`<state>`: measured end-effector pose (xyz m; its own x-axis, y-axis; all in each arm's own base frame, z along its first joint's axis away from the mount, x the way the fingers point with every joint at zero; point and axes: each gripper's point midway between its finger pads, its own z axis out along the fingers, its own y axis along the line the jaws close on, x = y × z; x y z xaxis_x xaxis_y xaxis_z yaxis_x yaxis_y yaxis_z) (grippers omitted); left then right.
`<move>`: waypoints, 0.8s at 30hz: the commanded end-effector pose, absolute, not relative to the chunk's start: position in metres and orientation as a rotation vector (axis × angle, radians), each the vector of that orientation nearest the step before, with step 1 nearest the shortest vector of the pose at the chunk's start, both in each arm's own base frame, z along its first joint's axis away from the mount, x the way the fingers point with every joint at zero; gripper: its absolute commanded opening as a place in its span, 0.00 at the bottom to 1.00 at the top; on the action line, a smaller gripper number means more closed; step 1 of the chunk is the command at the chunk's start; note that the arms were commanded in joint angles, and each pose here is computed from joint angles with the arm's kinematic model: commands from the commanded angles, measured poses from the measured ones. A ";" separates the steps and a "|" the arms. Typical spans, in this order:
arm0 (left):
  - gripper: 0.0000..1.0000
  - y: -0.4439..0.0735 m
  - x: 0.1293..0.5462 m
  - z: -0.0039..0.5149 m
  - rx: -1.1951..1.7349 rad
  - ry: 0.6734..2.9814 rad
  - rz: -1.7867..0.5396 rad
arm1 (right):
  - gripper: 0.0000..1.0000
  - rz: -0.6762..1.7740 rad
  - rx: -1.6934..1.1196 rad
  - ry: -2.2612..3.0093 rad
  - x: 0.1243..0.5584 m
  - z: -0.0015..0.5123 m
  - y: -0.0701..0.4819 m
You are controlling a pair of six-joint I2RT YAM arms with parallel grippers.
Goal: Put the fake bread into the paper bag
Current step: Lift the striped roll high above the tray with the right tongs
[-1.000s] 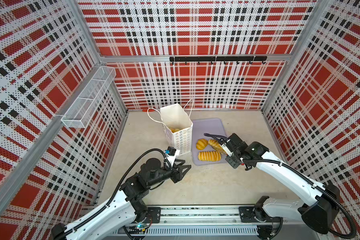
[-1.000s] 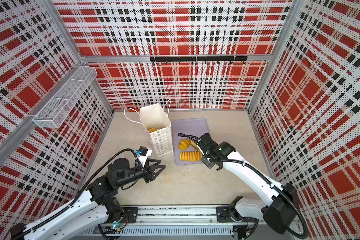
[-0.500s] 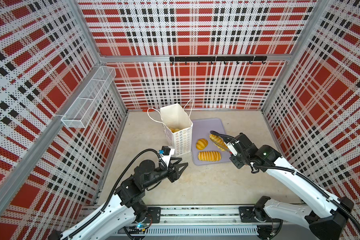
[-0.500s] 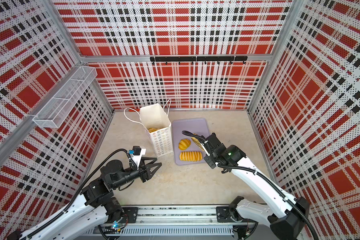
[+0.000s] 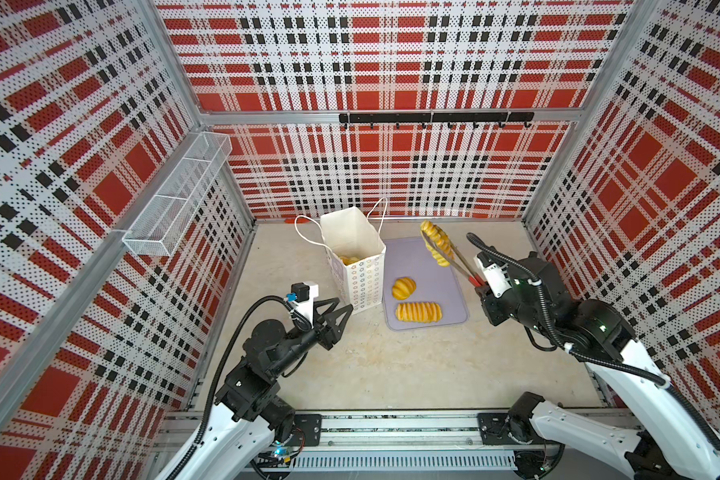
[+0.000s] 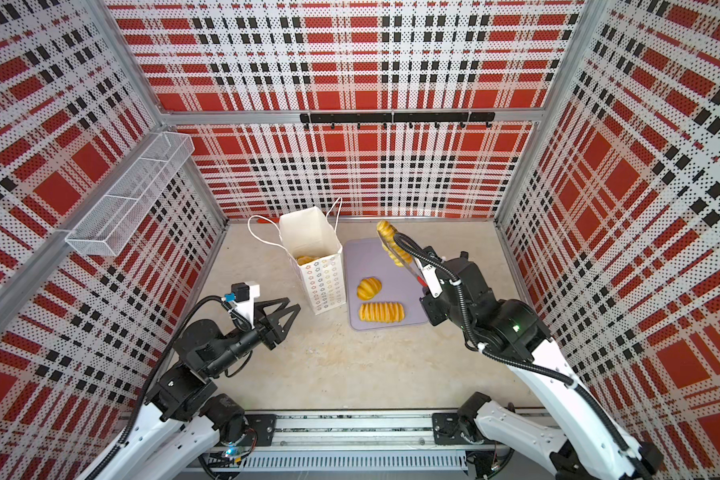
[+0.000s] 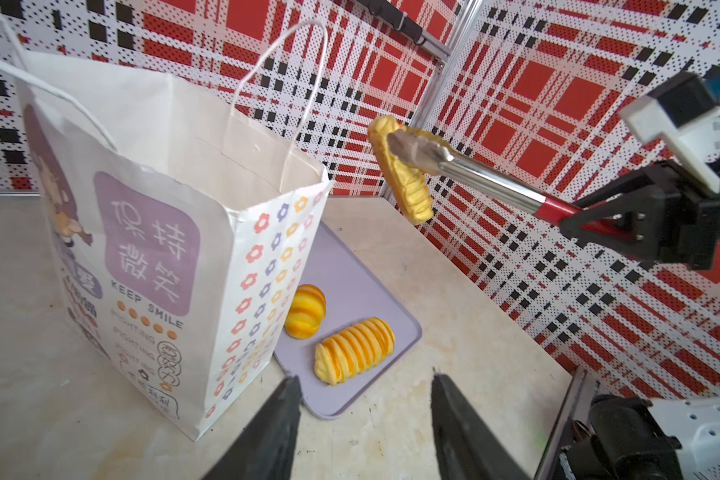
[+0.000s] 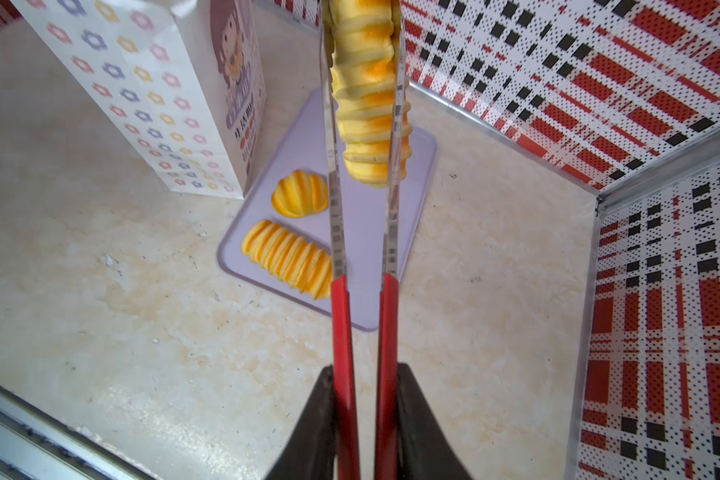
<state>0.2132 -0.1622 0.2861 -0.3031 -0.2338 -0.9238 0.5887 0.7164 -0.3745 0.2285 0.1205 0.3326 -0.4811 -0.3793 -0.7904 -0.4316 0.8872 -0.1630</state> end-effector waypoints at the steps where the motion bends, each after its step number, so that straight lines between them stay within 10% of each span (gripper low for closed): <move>1: 0.55 -0.151 0.218 0.291 0.246 1.664 -0.804 | 0.24 0.203 -0.506 2.007 0.223 0.372 0.125; 24: 0.55 -0.108 0.249 0.287 0.107 1.661 -0.727 | 0.23 0.734 -0.761 1.733 0.209 0.421 0.220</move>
<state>0.2508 -0.1040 0.2844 -0.2500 -0.3217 -0.9132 0.4194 0.8142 -0.4016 0.2061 0.1991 0.3962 -0.3241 -0.2024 -0.9241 -0.7234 0.6825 0.1042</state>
